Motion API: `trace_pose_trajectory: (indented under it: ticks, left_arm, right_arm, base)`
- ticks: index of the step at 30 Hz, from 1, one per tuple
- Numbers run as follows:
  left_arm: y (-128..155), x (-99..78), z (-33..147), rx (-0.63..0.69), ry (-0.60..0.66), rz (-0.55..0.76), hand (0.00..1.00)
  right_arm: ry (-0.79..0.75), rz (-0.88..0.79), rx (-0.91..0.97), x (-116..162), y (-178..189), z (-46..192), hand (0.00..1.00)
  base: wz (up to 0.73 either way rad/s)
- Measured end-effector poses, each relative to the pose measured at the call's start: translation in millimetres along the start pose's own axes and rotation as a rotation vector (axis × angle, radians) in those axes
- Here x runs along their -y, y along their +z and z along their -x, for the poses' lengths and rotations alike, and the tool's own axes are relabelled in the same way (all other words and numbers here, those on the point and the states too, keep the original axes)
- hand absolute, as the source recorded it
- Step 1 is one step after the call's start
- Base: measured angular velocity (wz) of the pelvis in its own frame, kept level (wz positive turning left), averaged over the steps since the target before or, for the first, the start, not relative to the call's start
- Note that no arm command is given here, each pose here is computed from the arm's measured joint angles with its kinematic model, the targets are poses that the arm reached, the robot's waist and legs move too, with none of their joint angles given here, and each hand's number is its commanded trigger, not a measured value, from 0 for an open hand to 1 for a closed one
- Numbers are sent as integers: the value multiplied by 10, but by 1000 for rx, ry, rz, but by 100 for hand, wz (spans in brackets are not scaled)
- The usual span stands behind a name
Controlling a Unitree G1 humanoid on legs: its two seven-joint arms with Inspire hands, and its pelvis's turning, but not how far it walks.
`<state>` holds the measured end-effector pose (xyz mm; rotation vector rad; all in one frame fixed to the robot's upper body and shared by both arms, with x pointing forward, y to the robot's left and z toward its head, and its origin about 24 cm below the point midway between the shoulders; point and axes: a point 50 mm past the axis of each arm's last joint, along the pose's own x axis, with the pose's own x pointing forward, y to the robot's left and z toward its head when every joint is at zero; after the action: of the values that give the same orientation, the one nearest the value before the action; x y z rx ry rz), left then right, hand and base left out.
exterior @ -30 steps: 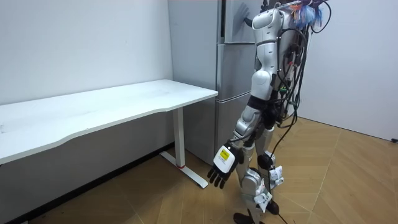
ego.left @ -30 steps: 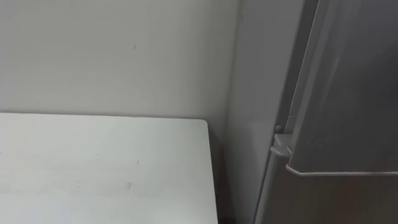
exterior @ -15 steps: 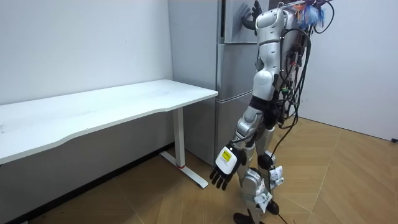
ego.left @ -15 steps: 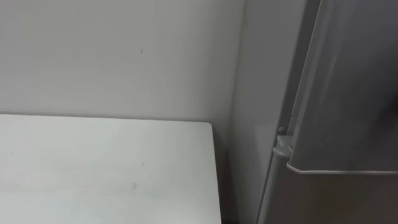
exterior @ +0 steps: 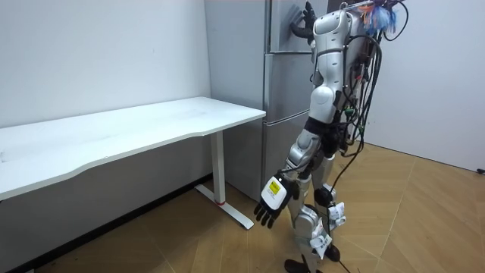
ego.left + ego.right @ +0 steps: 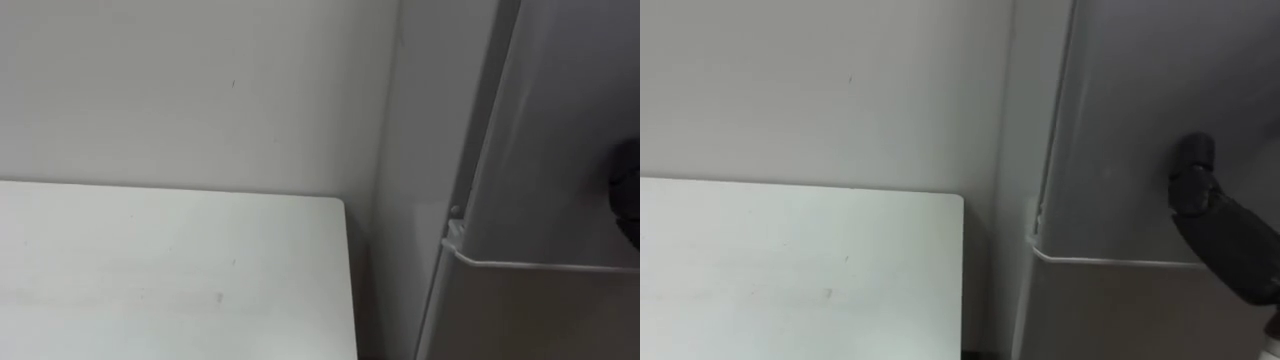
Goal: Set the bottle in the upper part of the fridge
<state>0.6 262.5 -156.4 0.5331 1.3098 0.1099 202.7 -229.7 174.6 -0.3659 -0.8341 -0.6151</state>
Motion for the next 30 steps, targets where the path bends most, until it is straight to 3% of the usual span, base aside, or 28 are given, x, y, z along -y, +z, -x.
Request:
trace_pose_trajectory:
  ticks: [12,30]
  left_arm:
    - [76,-12,-14,26,-2,-4,0]
    - [119,-29,-33,-8,-40,-70,0]
  right_arm:
    - [122,-7,-51,-126,-117,98,0]
    - [276,144,-84,-132,-328,98,0]
  base:
    - [-1]
    - [-1]
